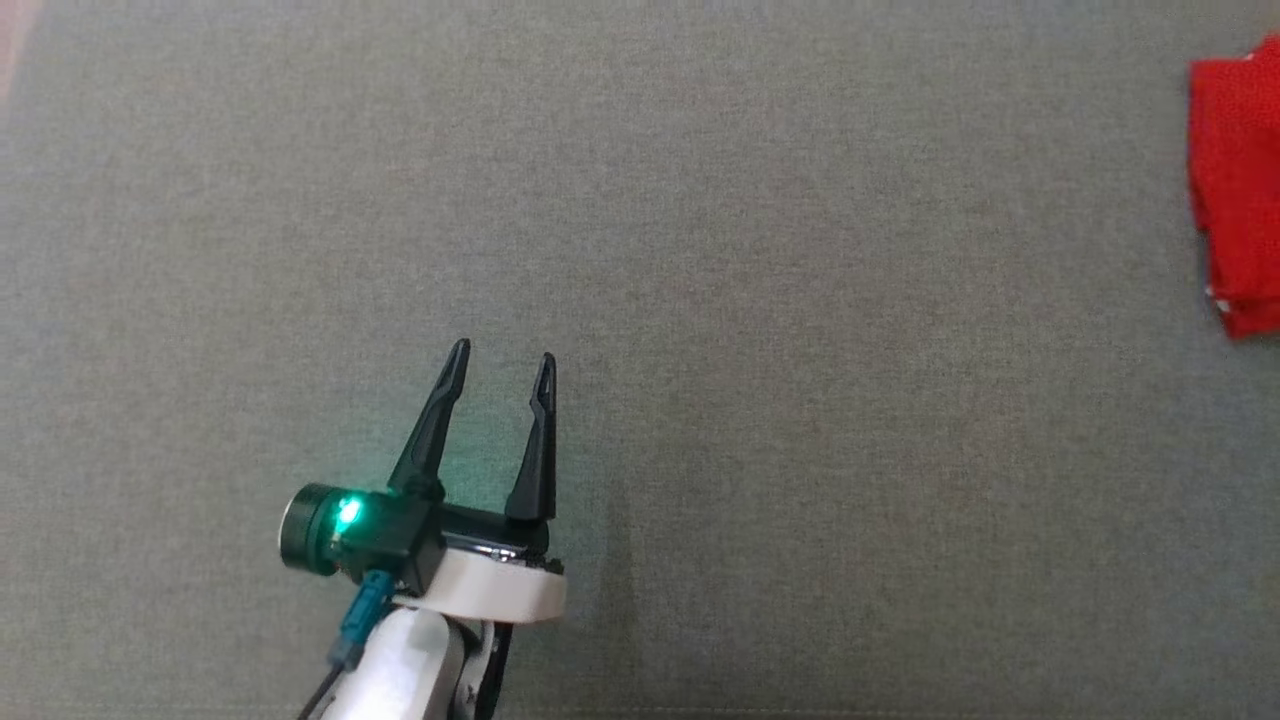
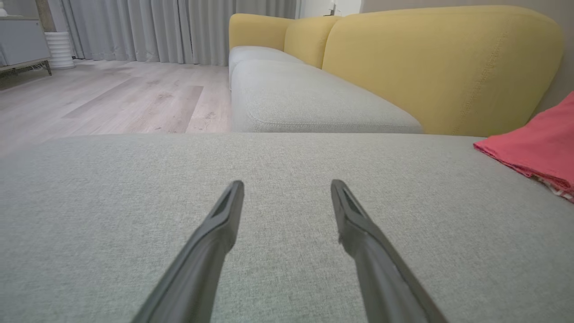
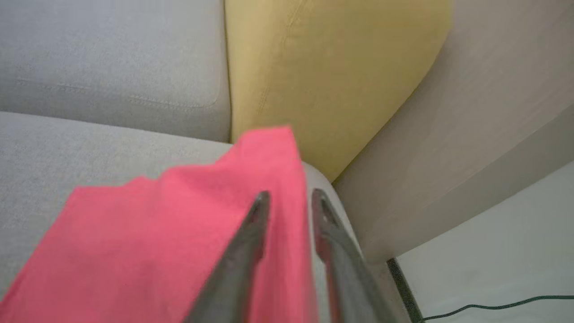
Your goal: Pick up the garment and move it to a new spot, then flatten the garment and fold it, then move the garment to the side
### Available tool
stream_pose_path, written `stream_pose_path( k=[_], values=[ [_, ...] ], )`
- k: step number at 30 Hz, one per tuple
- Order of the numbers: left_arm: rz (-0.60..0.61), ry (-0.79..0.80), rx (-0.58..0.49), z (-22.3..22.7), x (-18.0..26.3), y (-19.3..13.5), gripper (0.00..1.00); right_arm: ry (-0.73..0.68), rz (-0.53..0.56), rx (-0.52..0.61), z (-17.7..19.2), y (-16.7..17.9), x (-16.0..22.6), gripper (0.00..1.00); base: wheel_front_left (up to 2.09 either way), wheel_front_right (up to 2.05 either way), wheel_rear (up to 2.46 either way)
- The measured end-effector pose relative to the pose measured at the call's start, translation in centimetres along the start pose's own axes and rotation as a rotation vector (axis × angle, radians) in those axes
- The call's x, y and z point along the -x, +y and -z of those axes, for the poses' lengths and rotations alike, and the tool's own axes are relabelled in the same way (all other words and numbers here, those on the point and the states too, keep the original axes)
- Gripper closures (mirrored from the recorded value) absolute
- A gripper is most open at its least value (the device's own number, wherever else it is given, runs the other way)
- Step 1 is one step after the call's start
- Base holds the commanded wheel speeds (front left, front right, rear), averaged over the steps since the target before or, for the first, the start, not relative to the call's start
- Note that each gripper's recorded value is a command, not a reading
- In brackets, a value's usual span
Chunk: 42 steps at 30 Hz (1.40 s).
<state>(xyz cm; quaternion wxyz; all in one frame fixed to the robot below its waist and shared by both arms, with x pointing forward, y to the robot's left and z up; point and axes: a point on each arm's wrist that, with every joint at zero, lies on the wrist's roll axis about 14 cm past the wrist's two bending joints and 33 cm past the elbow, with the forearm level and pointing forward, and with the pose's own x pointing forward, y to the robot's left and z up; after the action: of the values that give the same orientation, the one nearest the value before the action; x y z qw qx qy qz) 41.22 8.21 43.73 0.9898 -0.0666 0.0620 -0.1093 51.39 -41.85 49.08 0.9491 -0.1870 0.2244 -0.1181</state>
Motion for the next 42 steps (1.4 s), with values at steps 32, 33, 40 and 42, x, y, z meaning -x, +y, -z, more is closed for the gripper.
stream_pose_path(
  k=[32,33,40,42],
  values=[
    [-0.161,-0.127,-0.018,-2.8,12.9,2.5,0.0,-0.455,-0.435,-0.425,3.0,22.7,26.0,0.0,0.0,0.0,0.0],
    [-0.158,-0.126,-0.024,-2.8,12.9,2.4,0.0,-0.454,-0.434,-0.426,3.1,22.6,26.1,0.0,0.0,0.0,0.0],
    [-0.157,-0.136,-0.038,-3.1,12.8,2.6,0.0,-0.468,-0.431,-0.441,2.8,22.4,26.3,0.0,0.0,0.0,0.0],
    [-0.15,-0.139,-0.038,-3.2,12.8,2.5,1.0,-0.47,-0.431,-0.444,2.8,22.4,26.4,1.0,0.0,0.0,0.0]
  ],
)
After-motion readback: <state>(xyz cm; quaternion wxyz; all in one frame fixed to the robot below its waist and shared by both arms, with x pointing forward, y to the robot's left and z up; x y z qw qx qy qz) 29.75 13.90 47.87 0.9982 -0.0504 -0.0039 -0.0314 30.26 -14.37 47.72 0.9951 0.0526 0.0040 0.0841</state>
